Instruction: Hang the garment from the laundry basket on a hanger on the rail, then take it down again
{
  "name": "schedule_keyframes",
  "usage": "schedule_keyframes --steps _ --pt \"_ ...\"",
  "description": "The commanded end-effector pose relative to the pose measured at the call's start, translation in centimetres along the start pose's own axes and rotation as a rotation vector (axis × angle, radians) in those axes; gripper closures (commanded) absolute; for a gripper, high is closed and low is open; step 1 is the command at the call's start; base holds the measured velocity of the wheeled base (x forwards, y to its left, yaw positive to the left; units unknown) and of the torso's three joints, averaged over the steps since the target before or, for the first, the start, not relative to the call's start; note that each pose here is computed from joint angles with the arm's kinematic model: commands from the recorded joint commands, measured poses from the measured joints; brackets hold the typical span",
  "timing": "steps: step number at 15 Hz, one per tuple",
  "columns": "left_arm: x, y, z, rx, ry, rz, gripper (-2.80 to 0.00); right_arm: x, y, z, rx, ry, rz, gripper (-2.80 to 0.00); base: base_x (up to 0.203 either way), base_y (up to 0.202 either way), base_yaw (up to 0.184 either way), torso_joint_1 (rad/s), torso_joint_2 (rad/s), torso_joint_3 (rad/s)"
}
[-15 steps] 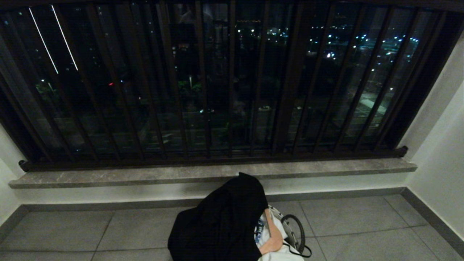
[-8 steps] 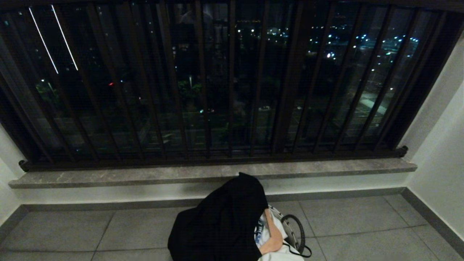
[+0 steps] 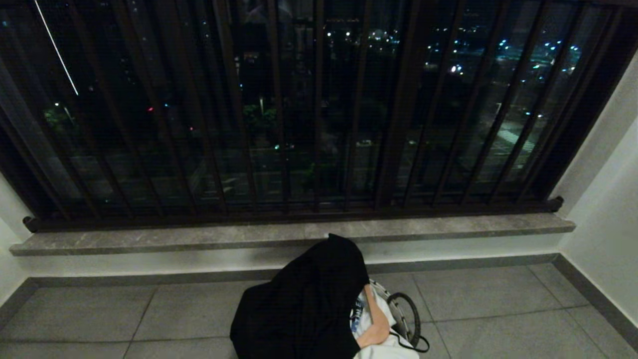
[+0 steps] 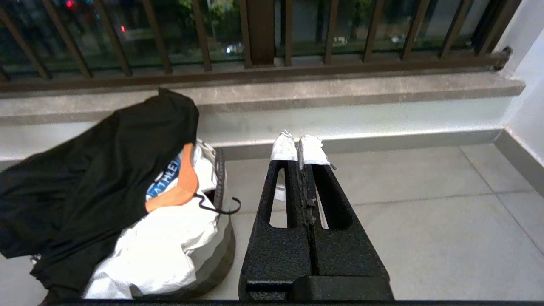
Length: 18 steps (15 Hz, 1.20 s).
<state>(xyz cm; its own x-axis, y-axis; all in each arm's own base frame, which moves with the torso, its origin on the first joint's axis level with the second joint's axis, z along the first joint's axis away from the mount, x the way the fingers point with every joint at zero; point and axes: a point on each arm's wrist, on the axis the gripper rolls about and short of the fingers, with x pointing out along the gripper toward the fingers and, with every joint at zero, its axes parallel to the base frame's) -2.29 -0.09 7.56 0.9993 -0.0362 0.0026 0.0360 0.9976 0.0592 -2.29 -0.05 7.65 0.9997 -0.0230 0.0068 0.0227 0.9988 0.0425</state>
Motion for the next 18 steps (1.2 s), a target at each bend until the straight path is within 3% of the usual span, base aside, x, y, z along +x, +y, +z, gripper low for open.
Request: schedule_keyframes --steps 1,18 --pt "0.02 0.0 -0.04 0.001 0.003 0.001 0.0 0.0 0.0 0.0 0.001 0.0 0.0 0.0 0.0 0.0 0.0 0.002 0.0 -0.175" --pt "0.01 -0.01 -0.04 0.001 0.001 0.001 0.0 0.0 0.0 0.01 0.001 -0.001 0.0 0.0 0.0 0.0 0.0 0.003 0.0 -0.198"
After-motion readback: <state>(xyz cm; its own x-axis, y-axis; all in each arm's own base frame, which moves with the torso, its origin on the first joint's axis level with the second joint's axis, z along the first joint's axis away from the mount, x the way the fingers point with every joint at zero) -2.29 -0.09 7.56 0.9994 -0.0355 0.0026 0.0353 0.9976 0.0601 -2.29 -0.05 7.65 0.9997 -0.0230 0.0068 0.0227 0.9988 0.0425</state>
